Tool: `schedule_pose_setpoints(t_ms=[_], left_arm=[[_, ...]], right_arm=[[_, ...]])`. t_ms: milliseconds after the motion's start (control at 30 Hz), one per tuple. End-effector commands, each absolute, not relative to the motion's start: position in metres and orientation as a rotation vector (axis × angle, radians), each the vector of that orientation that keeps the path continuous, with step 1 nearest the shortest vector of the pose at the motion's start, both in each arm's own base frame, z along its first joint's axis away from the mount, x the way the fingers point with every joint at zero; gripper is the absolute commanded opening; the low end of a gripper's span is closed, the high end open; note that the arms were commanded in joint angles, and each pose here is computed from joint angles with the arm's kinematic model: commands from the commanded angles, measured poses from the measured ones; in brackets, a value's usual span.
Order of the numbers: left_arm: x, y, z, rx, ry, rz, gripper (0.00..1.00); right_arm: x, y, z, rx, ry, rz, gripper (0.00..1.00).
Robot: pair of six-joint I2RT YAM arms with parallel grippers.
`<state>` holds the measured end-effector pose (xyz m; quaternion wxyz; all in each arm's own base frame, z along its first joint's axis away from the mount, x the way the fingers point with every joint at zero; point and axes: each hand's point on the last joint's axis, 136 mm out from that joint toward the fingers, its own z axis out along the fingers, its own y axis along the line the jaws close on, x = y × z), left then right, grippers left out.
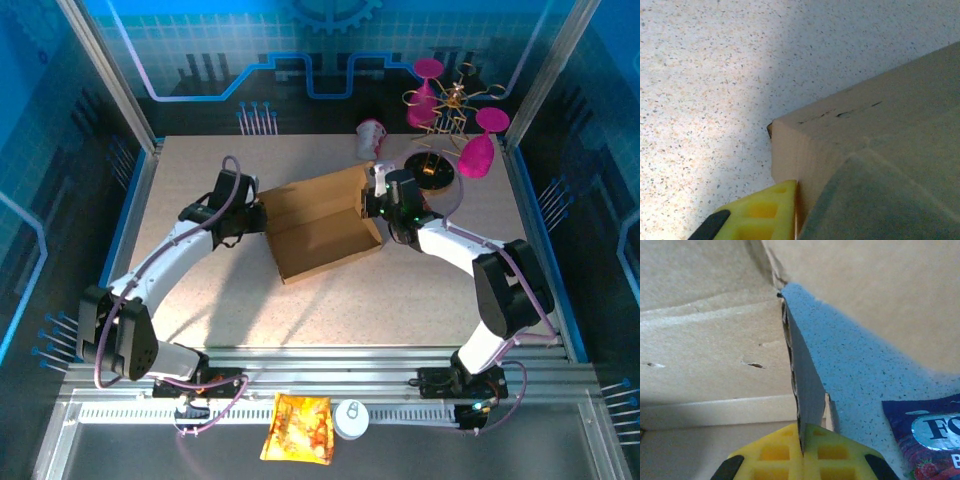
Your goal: Fold the paper box
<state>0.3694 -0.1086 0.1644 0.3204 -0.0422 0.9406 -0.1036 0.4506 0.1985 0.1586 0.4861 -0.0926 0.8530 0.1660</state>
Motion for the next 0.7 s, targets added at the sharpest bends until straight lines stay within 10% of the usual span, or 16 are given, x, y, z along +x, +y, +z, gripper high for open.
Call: schedule_pose_setpoints(t_ms=[0, 667], left_arm=[[0.386, -0.114, 0.178, -0.220, 2.410, -0.288, 0.09], [0.410, -0.114, 0.172, -0.390, 2.276, -0.336, 0.00]], right_arm=[[0.453, 0.209, 0.173, -0.190, 2.024, 0.464, 0.00], [0.448, 0.216, 0.161, -0.100, 2.033, 0.536, 0.00]])
